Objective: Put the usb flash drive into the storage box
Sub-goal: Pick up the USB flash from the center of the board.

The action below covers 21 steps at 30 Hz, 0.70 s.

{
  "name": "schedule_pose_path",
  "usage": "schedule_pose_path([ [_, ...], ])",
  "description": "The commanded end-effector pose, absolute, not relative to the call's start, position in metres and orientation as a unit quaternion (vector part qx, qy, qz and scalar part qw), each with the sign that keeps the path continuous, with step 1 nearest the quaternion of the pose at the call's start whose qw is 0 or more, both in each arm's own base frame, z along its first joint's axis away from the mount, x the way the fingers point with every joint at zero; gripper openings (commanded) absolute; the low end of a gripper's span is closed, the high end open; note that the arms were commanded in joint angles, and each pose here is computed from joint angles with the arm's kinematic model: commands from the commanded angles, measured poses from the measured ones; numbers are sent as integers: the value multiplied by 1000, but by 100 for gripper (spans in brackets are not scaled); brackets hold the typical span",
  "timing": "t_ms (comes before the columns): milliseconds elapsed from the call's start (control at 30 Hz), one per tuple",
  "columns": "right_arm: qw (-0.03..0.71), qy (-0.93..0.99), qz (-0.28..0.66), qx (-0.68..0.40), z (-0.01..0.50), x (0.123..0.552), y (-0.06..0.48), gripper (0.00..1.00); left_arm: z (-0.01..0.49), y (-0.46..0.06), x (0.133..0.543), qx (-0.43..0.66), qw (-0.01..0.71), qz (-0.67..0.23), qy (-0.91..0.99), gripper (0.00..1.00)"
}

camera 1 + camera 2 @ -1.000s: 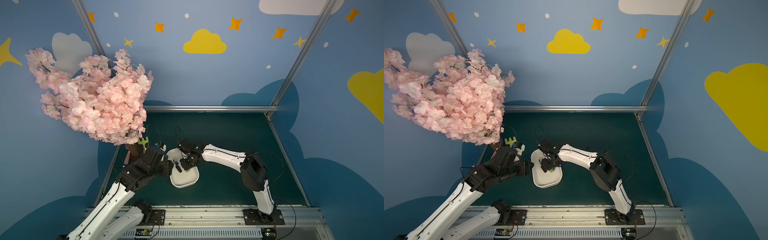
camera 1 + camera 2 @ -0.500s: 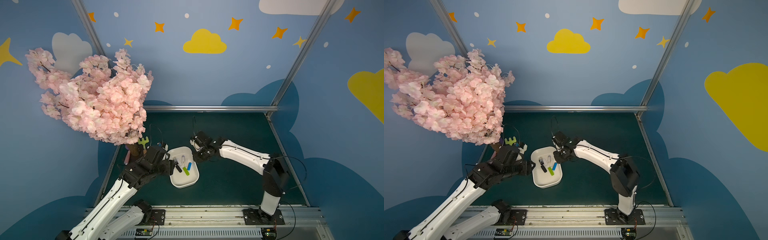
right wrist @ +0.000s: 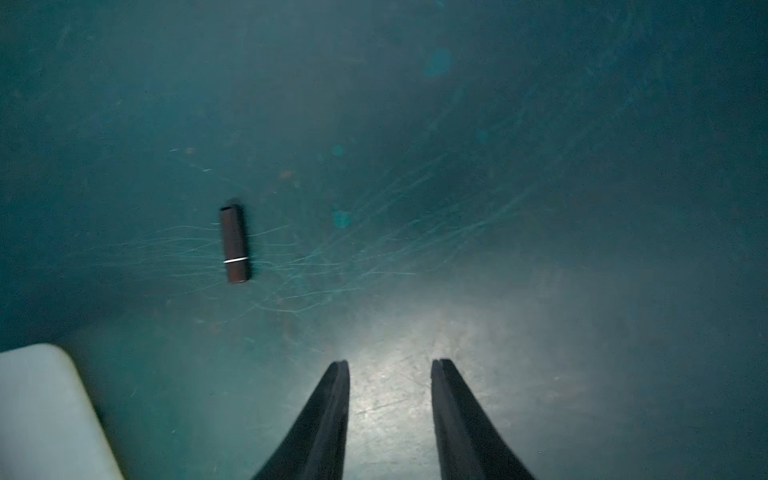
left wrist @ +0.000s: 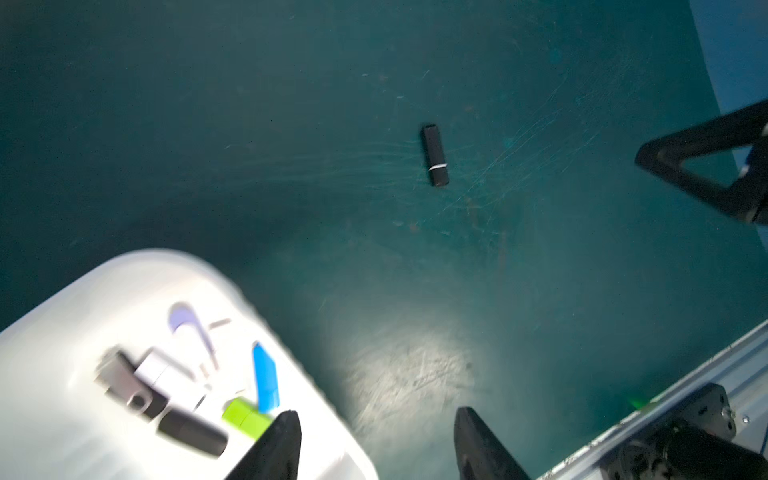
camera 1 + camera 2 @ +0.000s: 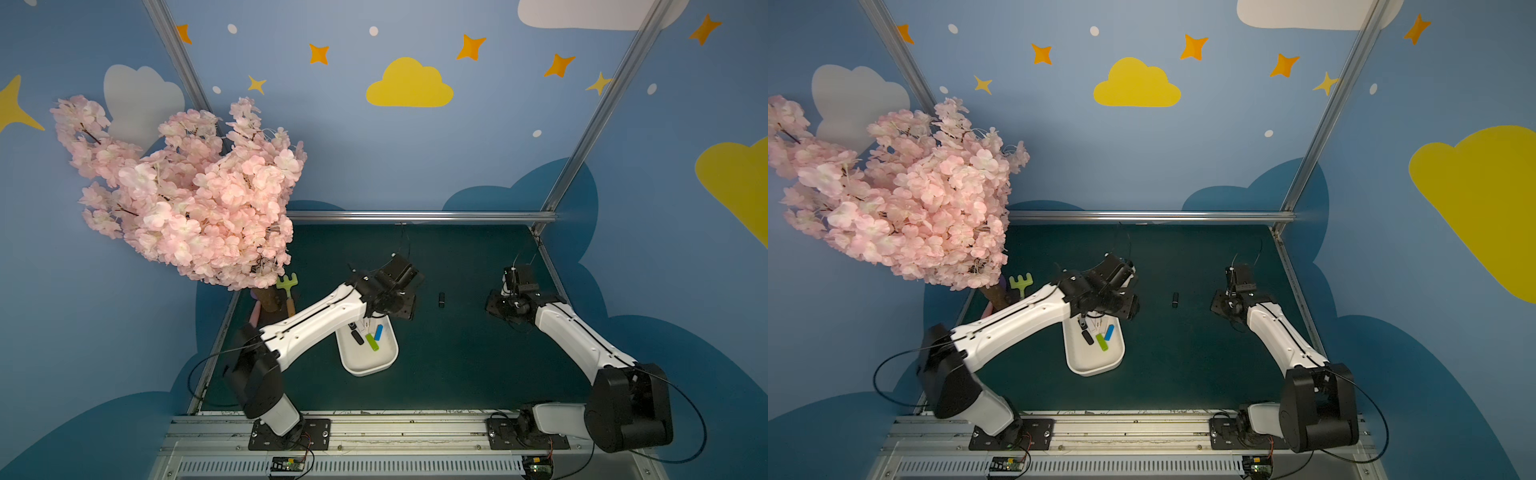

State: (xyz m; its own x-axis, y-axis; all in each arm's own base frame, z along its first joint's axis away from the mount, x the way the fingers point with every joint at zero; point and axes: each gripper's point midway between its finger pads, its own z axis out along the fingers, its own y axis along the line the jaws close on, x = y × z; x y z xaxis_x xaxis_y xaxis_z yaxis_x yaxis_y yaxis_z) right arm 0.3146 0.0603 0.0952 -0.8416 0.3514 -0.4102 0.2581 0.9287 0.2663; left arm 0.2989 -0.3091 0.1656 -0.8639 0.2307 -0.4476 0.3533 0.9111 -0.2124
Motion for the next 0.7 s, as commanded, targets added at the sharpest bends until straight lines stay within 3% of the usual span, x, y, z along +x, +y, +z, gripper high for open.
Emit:
schedule_pose_path([
  [0, 276, 936, 138, 171, 116, 328, 64, 38, 137, -340, 316, 157, 179, -127, 963, 61],
  [233, 268, 938, 123, 181, 107, 322, 58, 37, 81, -396, 362, 151, 141, -112, 972, 61],
  [667, 252, 943, 134, 172, 102, 326, 65, 37, 36, -412, 395, 163, 139, -62, 975, 52],
])
